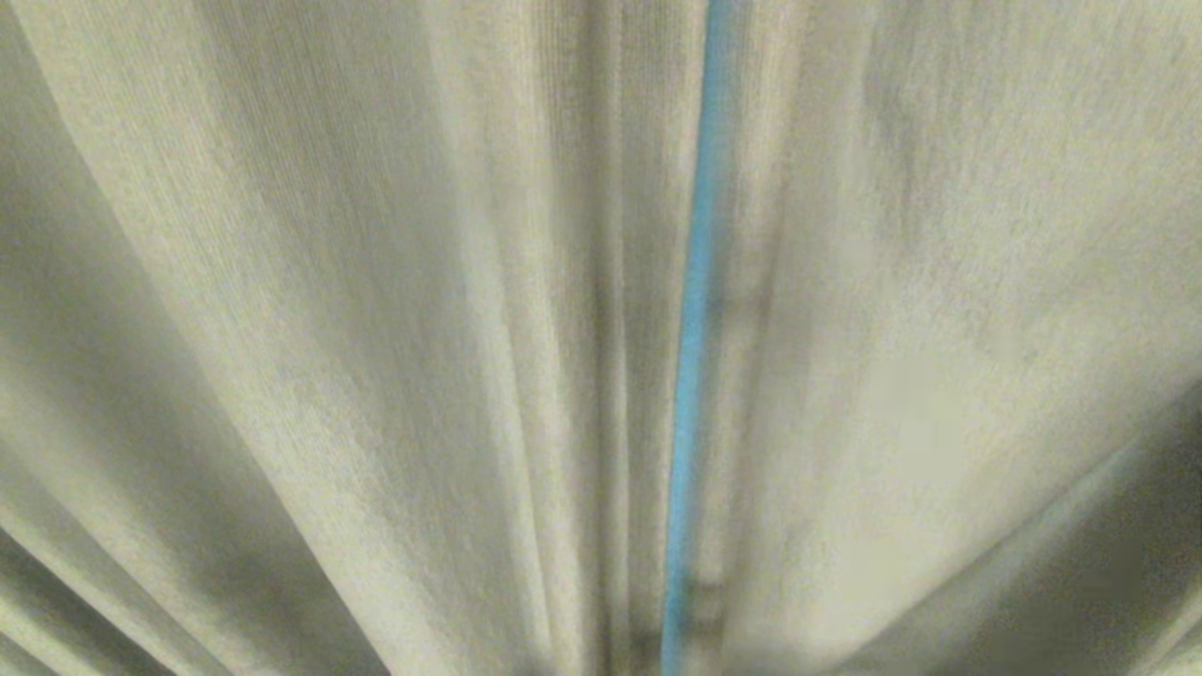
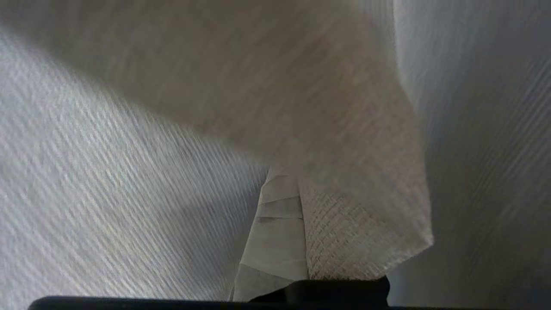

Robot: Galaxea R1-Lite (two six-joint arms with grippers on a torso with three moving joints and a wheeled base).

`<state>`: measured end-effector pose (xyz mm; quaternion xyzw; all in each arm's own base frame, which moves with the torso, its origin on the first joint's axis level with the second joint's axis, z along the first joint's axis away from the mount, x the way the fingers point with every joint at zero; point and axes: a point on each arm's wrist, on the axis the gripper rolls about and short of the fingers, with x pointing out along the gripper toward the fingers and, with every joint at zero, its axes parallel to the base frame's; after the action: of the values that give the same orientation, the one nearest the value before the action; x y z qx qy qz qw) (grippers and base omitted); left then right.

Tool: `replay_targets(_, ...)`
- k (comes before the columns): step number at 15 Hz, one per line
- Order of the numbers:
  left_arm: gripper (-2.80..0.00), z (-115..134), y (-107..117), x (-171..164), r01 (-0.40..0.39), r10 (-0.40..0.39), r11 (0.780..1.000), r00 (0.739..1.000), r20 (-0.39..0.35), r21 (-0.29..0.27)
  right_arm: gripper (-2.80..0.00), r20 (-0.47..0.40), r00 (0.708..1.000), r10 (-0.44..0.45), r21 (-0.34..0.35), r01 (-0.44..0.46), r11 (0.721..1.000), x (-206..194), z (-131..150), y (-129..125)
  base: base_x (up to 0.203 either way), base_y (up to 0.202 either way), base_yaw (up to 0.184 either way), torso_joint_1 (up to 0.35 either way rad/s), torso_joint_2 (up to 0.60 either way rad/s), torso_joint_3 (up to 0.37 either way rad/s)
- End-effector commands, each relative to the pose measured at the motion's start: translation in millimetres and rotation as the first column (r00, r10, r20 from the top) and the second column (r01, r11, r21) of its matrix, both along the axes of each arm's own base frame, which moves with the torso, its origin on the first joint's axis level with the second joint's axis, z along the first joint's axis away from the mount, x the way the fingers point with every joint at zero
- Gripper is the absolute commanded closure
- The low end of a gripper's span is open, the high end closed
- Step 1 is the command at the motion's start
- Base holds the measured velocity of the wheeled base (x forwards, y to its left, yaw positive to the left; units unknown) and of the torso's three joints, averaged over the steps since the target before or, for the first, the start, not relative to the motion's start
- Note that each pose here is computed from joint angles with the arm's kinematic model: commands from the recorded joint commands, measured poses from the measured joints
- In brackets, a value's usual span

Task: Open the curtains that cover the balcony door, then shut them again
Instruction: Pull the outer curtains open on both sides

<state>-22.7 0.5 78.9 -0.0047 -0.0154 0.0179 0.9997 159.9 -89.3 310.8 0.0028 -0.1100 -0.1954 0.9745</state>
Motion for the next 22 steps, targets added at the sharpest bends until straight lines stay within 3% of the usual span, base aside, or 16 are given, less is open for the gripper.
replay_targets(1,0.0,0.1,0.0,0.0,-0.001,0.001,1.0,1.0,0.002,0.0,0.0,-0.001,0.999,-0.052,0.001,0.052,0.999,6.7,3.6,-16.2,0.0,0.0,0.0,0.0,0.0,0.0)
replay_targets(6,0.0,0.1,0.0,0.0,-0.001,0.001,1.0,1.0,0.002,0.0,0.0,-0.007,0.976,-0.22,0.013,0.22,0.975,12.8,10.1,-68.9,0.0,0.0,0.0,0.0,0.0,0.0)
replay_targets(12,0.0,0.1,0.0,0.0,-0.001,0.001,1.0,1.0,0.002,0.0,0.0,-0.002,0.934,-0.358,0.027,0.358,0.934,15.1,14.9,-127.5,0.0,0.0,0.0,0.0,0.0,0.0)
replay_targets(17,0.0,0.0,0.0,0.0,-0.001,0.001,1.0,1.0,0.0,0.0,0.0,-0.013,0.91,-0.414,0.025,0.414,0.91,10.9,12.2,-170.0,0.0,0.0,0.0,0.0,0.0,0.0)
replay_targets(22,0.0,0.1,0.0,0.0,-0.001,0.001,1.0,1.0,0.002,0.0,0.0,-0.025,0.884,-0.466,0.031,0.467,0.884,2.0,3.8,-193.5,0.0,0.0,0.0,0.0,0.0,0.0)
